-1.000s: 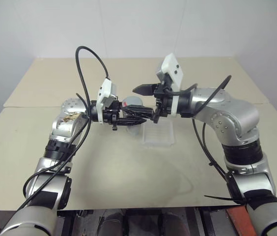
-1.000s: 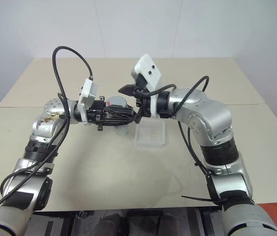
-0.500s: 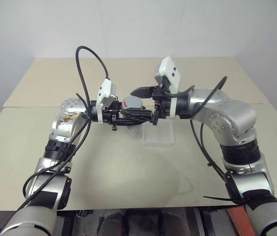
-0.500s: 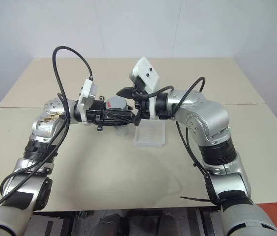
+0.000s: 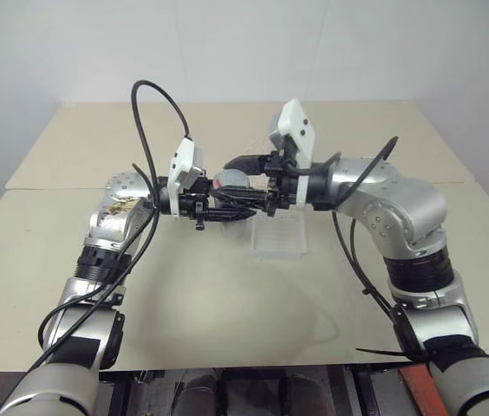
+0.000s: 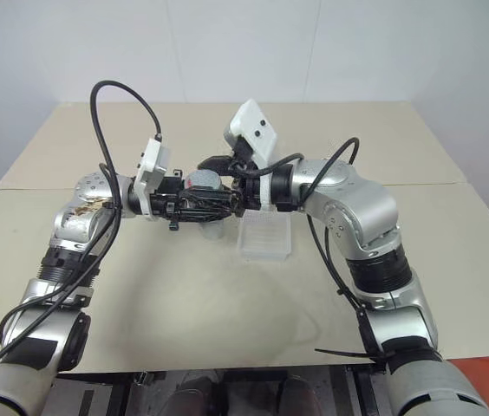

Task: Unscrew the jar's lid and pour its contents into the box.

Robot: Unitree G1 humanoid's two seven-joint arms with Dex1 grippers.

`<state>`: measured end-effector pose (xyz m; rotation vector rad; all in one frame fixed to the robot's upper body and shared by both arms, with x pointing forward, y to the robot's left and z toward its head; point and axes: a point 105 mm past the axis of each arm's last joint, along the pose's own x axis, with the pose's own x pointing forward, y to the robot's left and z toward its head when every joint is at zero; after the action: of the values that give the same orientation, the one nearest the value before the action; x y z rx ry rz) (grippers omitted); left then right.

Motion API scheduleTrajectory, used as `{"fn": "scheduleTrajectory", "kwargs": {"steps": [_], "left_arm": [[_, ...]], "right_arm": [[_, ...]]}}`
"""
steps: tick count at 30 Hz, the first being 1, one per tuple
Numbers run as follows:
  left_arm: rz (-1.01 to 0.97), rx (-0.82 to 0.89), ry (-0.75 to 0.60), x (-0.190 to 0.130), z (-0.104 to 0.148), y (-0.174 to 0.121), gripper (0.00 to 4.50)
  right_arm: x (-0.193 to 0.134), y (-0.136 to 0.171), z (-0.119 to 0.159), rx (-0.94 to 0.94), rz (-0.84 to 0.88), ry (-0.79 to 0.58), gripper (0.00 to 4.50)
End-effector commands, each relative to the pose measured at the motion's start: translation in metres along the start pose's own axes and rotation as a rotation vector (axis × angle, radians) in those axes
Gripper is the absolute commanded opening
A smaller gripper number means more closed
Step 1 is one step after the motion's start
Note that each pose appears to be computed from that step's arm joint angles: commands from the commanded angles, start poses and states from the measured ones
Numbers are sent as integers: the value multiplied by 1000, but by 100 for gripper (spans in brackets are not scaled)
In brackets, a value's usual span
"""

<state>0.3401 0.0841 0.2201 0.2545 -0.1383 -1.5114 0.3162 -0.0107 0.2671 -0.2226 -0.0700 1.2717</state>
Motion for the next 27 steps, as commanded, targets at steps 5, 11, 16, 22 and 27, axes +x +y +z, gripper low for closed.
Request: {"fn": "scheduleTrajectory", "kwargs": {"steps": [5, 11, 16, 22, 27], "left_arm": [[-37, 48, -12, -1, 12, -4, 203], [-122, 55, -27, 0, 17, -13, 203], [-261, 63, -75, 3, 28, -28, 203], [-344, 67, -105, 7, 38, -42, 203], [-326, 72, -94, 4, 36, -42, 203]], "right_arm": [[-5, 1, 21, -102, 6, -101, 275], [-16, 17, 15, -139, 283, -138, 275], [-27, 23, 1, -110, 644, -117, 275], [-9, 14, -7, -74, 751, -99, 275], [1, 7, -7, -94, 734, -114, 275]]}}
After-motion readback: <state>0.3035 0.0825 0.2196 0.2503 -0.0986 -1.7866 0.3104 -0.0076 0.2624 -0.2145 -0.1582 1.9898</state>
